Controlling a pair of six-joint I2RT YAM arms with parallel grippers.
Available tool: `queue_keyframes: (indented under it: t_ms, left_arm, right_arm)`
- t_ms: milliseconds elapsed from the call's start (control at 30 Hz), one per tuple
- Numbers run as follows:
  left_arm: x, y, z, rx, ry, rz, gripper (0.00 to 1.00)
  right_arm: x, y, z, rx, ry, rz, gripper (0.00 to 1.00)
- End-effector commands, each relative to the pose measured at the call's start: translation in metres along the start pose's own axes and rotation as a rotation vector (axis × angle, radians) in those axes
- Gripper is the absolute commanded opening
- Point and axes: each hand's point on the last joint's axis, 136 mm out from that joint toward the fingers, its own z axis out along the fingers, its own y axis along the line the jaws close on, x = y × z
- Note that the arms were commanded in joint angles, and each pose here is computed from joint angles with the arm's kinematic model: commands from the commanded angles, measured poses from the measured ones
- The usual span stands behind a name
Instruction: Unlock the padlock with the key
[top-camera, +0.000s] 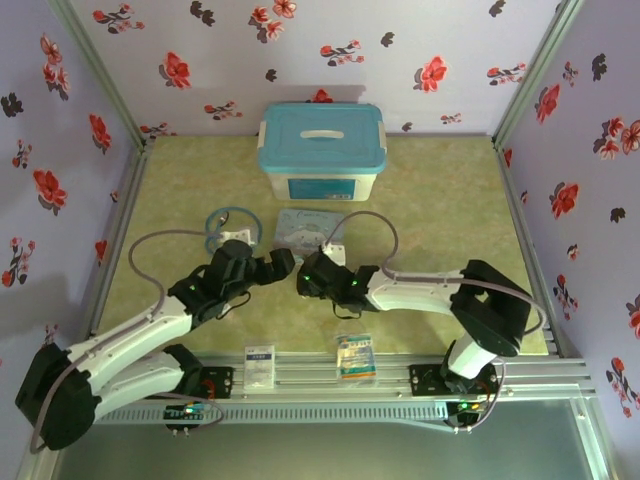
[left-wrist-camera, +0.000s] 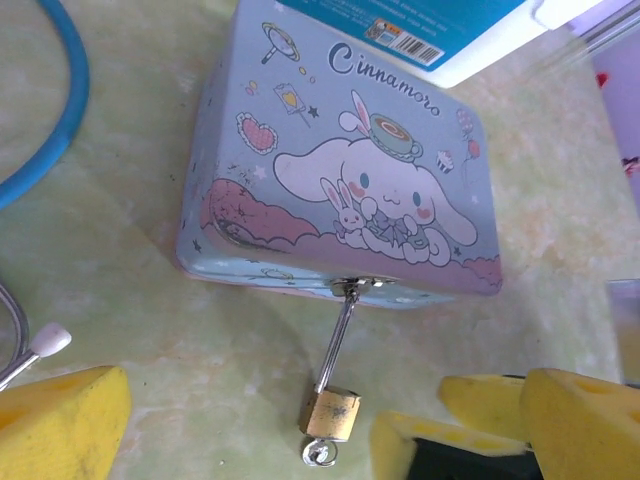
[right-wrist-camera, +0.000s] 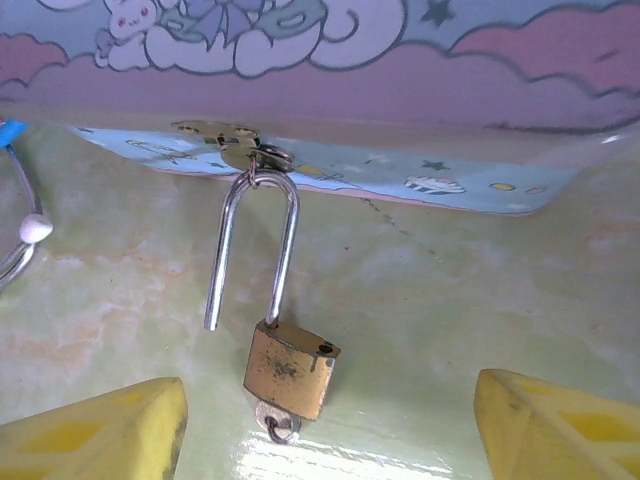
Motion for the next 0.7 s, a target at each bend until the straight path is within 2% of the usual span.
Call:
queue_keyframes:
  t_ms: [0, 400, 667]
  left_arm:
    - [0.007, 0.013, -0.001, 0.012, -0.002, -0.071, 1.0]
    - [0.015, 0.02, -0.003, 0.013, 0.004, -0.078, 1.0]
    - [0.015, 0.021, -0.003, 0.015, -0.002, -0.078, 1.0]
  right_arm:
    - [-0.003, 0.004, 0.012, 0.045, -0.045, 0.044, 0.73]
    - [0.01, 0.01, 0.037, 0.072, -0.018, 0.089, 0.69]
    - [0.014, -0.003, 0.042, 0.135, -0.023, 0.09, 0.57]
